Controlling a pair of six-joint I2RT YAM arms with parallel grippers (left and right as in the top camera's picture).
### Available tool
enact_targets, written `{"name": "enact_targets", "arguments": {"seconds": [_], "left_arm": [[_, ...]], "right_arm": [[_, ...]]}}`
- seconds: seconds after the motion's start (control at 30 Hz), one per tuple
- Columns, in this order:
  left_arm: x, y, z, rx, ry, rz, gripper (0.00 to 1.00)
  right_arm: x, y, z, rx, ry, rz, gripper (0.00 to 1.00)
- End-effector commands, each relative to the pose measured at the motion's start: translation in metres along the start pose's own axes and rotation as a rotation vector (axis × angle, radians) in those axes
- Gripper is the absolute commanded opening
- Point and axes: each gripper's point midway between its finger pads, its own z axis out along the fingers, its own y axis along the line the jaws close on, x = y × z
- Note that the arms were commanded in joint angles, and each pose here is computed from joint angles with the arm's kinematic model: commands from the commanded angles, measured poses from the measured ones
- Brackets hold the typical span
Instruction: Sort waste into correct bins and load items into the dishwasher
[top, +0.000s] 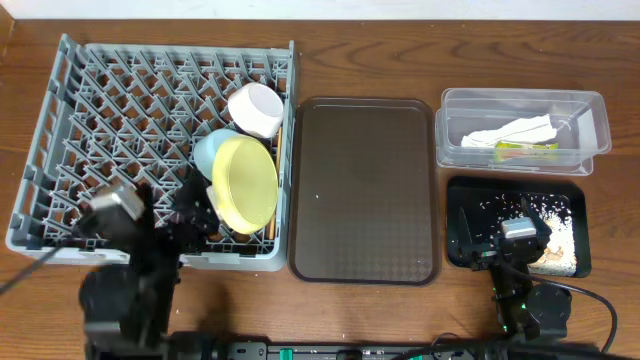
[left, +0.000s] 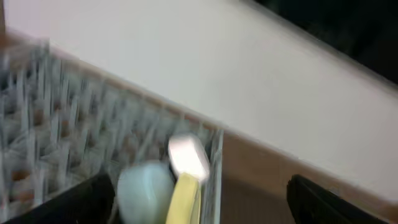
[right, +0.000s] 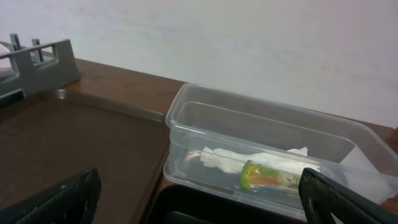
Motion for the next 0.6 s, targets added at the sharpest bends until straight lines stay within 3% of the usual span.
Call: {"name": "enact_targets", "arguments": {"seconds": [0.0,0.23,0.57], "left_arm": [[0.001,0.007,-0.010,0.028,-0.140,0.044,0.91],[0.004,0.008,-0.020,0.147,-0.389,0.042,0.91],[0.039,0.014,0.001,0.189,-0.374,0.038,0.91]], "right_arm": [[0.001,-0.002,0.000,0.011,0.001,0.014,0.99],[0.001,-0.002,0.000,0.011,0.001,0.014,0.99],[0.001,-0.002,0.000,0.011,0.001,0.014,0.99]]}}
